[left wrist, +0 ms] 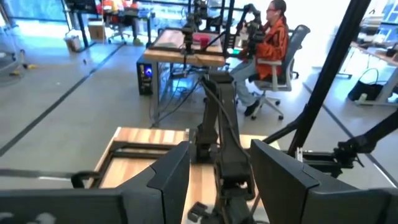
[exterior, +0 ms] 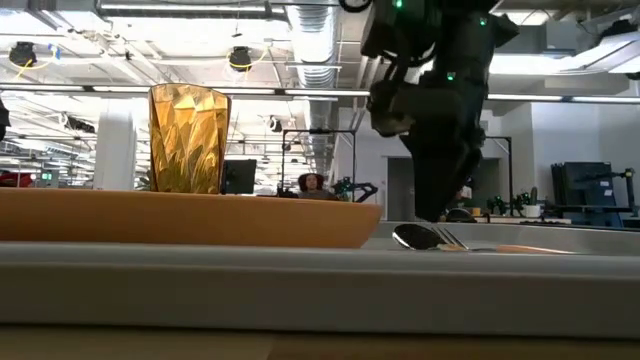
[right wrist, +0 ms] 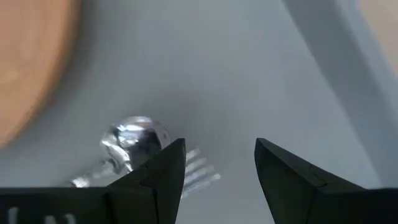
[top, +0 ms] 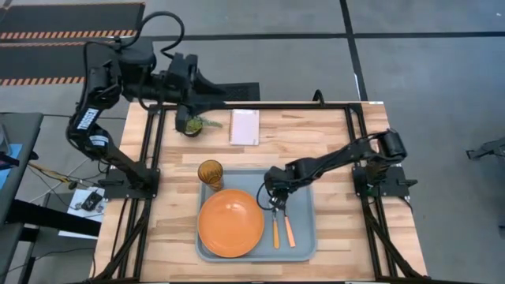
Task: Pick and place plate/cup/fork/spoon on tray
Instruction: Put the orange fork on the gray tray to the right of the orange spoon
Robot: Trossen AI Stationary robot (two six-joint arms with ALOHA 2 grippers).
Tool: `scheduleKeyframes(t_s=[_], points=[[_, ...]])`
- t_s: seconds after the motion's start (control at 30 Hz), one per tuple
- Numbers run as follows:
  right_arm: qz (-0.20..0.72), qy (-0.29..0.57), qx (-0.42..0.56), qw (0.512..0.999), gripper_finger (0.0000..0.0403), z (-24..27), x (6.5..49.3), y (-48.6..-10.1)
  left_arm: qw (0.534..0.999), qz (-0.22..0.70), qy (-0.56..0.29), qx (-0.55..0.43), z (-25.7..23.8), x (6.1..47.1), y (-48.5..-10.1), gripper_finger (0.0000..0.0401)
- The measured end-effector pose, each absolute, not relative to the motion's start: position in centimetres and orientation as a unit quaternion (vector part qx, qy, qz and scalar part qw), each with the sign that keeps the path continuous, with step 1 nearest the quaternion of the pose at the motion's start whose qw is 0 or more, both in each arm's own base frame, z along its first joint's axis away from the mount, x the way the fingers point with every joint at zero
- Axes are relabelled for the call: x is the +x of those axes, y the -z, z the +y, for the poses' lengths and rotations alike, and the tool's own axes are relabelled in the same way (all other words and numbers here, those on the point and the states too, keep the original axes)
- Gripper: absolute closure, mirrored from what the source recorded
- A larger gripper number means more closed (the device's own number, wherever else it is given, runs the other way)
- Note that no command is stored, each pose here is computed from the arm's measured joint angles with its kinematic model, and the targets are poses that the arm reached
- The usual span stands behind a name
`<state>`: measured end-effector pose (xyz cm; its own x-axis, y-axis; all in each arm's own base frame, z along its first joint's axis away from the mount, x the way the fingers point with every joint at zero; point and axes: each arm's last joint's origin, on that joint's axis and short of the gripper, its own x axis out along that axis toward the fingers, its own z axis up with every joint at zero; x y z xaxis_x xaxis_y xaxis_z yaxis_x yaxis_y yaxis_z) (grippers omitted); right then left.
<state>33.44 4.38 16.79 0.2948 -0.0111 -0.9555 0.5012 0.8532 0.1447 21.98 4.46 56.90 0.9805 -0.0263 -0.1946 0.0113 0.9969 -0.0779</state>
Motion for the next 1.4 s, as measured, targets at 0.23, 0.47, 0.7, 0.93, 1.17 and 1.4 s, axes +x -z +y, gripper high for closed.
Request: scheduleKeyframes(t_s=[0.23,0.47,0.7,0.93,1.17,1.4], points=[[0.556,0.184,0.206,0.783,0.0188,4.0,33.6,-17.0,0.992,0.117,0.009,-0.042,4.7,23.2,-56.0,0.0244],[0.547,0.199,0.2,0.788,0.0188,4.0,33.6,-17.0,0.991,0.126,0.001,-0.033,4.9,23.6,-55.5,0.0244],[0.546,0.219,0.198,0.784,0.0188,4.3,33.3,-16.8,0.992,0.126,-0.003,-0.031,4.9,23.6,-55.5,0.0244],[0.543,0.219,0.197,0.786,0.0188,5.2,33.2,-16.8,0.992,0.126,-0.003,-0.032,4.9,23.6,-55.5,0.0244],[0.542,0.219,0.196,0.787,0.0188,5.4,33.2,-16.8,0.992,0.124,-0.004,-0.031,4.9,23.6,-55.5,0.0244],[0.534,0.243,0.192,0.787,0.0188,5.3,33.0,-16.5,0.993,0.117,-0.005,-0.029,5.0,23.7,-55.7,0.0244]])
